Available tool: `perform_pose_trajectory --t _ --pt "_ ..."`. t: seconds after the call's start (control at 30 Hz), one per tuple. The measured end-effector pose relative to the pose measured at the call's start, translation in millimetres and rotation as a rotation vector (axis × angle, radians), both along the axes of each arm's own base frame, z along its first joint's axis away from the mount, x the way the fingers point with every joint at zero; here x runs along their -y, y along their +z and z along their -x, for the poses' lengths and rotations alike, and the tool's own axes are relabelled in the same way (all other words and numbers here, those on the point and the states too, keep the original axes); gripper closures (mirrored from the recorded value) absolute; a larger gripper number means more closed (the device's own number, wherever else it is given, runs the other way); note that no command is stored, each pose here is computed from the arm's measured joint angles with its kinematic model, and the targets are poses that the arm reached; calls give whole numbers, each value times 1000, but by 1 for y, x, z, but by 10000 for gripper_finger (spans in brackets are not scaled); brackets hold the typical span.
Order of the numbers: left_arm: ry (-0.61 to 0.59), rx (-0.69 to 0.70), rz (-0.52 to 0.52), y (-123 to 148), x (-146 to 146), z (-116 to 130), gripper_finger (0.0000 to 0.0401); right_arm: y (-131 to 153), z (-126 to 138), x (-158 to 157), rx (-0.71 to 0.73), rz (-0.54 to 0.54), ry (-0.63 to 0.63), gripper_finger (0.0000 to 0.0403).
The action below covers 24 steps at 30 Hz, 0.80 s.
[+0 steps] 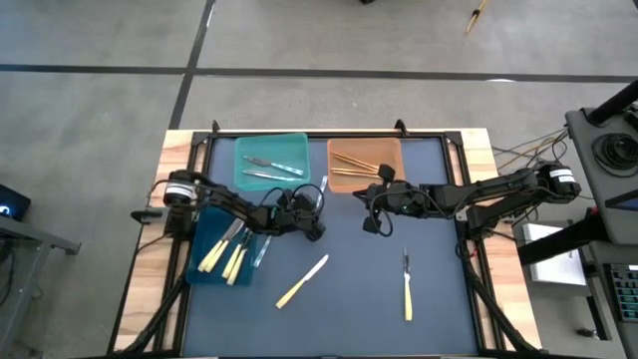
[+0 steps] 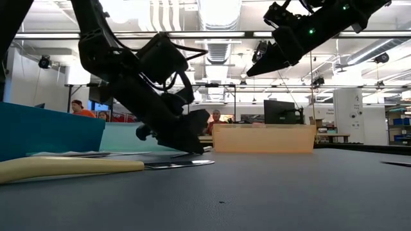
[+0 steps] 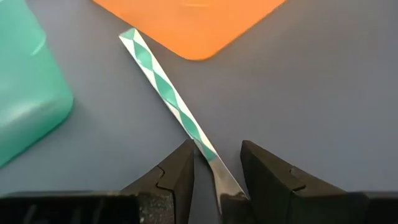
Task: Sort silverware by color (type)
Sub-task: Put the white knife into the light blue bin
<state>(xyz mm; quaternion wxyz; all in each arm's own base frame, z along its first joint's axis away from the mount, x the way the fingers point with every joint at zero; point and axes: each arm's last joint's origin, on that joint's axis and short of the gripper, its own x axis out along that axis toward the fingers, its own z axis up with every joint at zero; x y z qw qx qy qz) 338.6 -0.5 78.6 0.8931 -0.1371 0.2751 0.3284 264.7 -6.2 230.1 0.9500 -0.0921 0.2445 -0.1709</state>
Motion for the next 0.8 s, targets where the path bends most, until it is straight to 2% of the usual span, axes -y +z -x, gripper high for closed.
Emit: perform_pose_trajectory --t 0.3,0.63,0.8 --pt "-121 -51 34 6 6 2 286 0 0 0 -1 0 1 394" --pt "-283 -112 0 14 14 4 286 0 0 0 -1 0 1 394" --pt "-298 -124 0 17 15 6 286 -1 0 0 -3 0 1 394"
